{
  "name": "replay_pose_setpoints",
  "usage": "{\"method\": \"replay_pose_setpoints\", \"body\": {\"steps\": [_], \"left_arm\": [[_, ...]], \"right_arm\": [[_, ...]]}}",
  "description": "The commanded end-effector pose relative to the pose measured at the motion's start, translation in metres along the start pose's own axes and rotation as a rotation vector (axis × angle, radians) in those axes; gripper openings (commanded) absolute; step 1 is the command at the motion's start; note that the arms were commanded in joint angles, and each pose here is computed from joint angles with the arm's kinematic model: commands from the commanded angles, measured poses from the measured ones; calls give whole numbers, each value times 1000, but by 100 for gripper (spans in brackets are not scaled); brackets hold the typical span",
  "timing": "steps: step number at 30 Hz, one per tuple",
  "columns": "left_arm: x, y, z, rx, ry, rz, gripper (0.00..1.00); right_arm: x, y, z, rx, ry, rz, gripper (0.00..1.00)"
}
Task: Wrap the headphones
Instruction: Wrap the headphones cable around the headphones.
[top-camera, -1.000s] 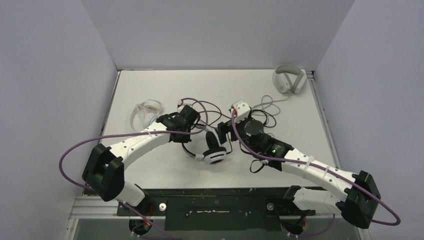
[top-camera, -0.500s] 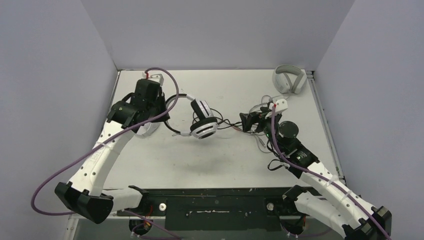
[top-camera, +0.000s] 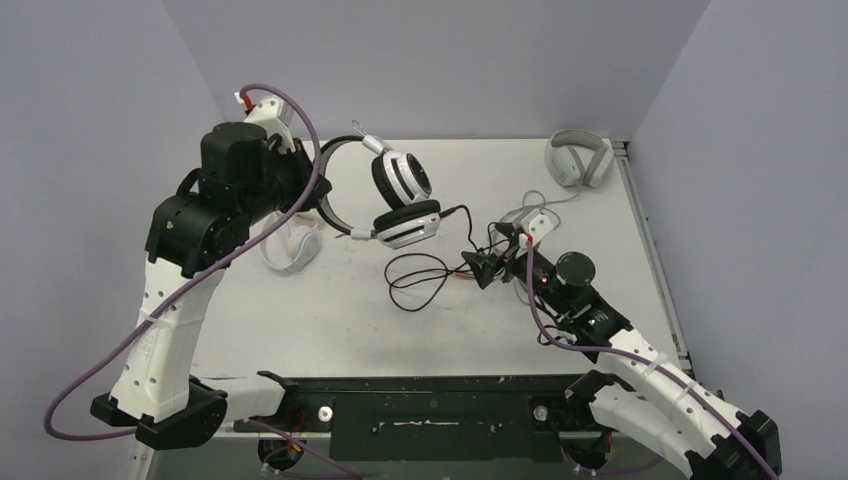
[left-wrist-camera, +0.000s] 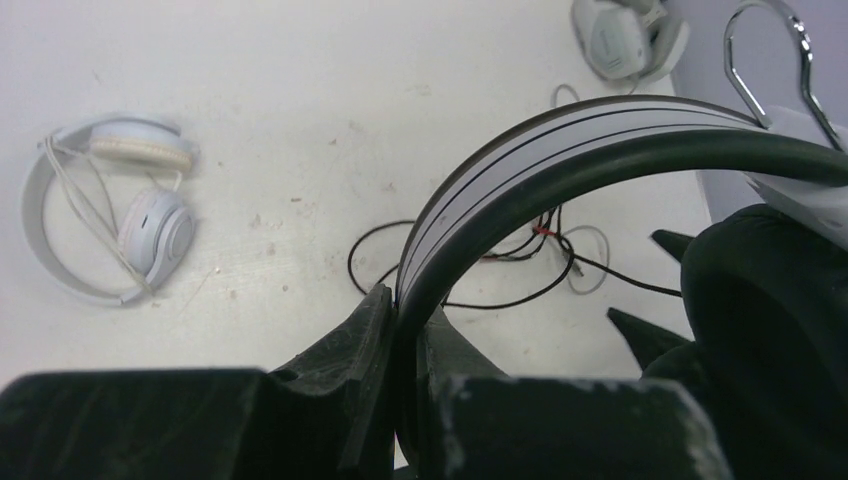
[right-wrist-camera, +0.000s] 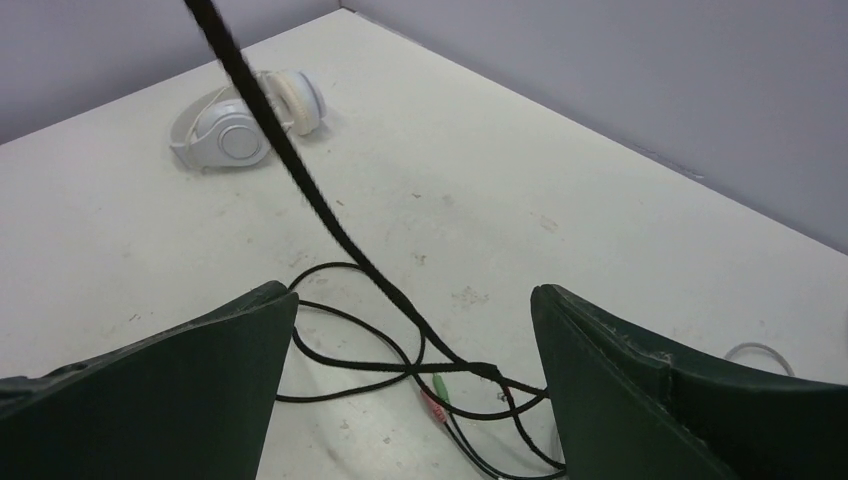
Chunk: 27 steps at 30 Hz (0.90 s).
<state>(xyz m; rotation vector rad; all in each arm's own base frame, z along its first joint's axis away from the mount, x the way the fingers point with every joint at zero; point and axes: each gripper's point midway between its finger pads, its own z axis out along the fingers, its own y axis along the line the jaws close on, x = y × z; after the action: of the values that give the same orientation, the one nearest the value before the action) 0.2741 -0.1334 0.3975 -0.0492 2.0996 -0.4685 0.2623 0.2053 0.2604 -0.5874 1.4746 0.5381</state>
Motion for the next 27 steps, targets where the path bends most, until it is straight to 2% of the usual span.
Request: {"method": "replay_pose_setpoints", "body": {"steps": [1,7,10,13,17,22,25,27], "left_arm": [[-58,-38,-34,148,-165,-46,0],[-91,-56,-49,204,-234,-41,0],[-110,-68,-58,250,-293,-62,0],[-132,-73,-71,270,-372,-96,0],[-164,-47,-102,144,-557,-170,0],[-177,8,-149,-89,-755,-233,0],[-177,34,-179,-205,-837,-259,0],[-175,46,-196,-255,-875,-275,0]], "right_arm": [[-42,26,16,-165,-130,-22,89],[-50,16,50,-118,-145,20,87],[-58,16,75,-134,-131,18,86],[-47,12,96,-113,-95,55,83],[-20,-36,106,143,-30,168,75],[10,-106,96,384,13,302,57],[37,-154,78,632,102,369,56],[38,-176,67,744,102,384,59]]}}
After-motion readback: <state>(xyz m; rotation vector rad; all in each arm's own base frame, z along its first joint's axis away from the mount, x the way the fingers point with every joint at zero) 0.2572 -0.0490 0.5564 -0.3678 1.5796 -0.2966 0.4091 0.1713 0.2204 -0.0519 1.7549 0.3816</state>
